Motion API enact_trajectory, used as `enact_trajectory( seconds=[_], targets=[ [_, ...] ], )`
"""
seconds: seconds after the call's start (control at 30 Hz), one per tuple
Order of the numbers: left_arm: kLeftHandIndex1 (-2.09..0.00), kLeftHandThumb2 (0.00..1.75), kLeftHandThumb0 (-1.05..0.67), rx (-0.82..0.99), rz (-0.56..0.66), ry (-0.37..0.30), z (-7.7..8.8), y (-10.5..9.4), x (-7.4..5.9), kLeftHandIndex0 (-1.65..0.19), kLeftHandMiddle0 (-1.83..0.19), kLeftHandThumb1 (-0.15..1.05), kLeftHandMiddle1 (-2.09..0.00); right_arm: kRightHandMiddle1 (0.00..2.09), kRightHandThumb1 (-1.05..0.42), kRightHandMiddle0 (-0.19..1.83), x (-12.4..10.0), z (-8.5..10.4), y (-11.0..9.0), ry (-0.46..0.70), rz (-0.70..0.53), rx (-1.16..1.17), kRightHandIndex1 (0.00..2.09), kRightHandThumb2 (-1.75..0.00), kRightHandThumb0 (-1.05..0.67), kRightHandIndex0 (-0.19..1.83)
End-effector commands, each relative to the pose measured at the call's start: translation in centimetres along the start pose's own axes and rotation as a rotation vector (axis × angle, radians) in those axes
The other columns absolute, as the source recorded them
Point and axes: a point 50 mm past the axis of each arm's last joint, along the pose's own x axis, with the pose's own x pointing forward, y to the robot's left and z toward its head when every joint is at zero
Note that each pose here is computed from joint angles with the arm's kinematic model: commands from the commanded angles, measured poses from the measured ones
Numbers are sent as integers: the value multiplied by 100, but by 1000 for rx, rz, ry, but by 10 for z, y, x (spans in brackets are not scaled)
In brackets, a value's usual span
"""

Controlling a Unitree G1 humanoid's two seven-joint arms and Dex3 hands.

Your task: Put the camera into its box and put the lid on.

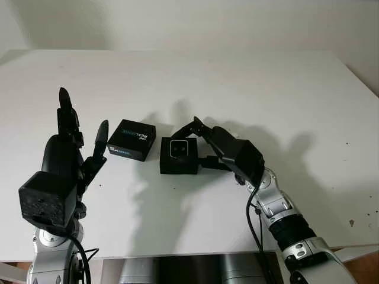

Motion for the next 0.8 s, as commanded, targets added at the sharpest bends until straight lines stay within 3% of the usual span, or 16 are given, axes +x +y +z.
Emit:
enact_trajectory(
  seconds=[0.0,0.23,0.43,0.67,0.77],
  targets=[
    [-1,48,-60,-4,0,-17,3,-1,1,19,17,105,-6,1,-100,-16,-2,6,-10,-41,-58,4,0,-8,-68,-19],
    [-1,47,-60,-6,3,-15,3,-1,1,19,17,105,-5,0,-105,-19,-1,30,-28,-170,-179,-25,0,-13,-72,-19],
    [-1,47,-60,-12,0,-19,3,-1,0,19,17,105,-5,0,-105,-19,-2,38,-35,-223,-226,-38,0,-13,-73,-19],
    [-1,47,-60,-10,2,-15,4,-2,0,19,17,105,-5,0,-105,-19,-6,41,-31,-286,-224,-145,0,-13,-73,-19],
    [0,48,-60,-11,-1,-17,4,-2,0,19,18,105,-5,0,-105,-19,-13,44,-18,-342,-145,-324,0,-26,-76,-19]
  ],
)
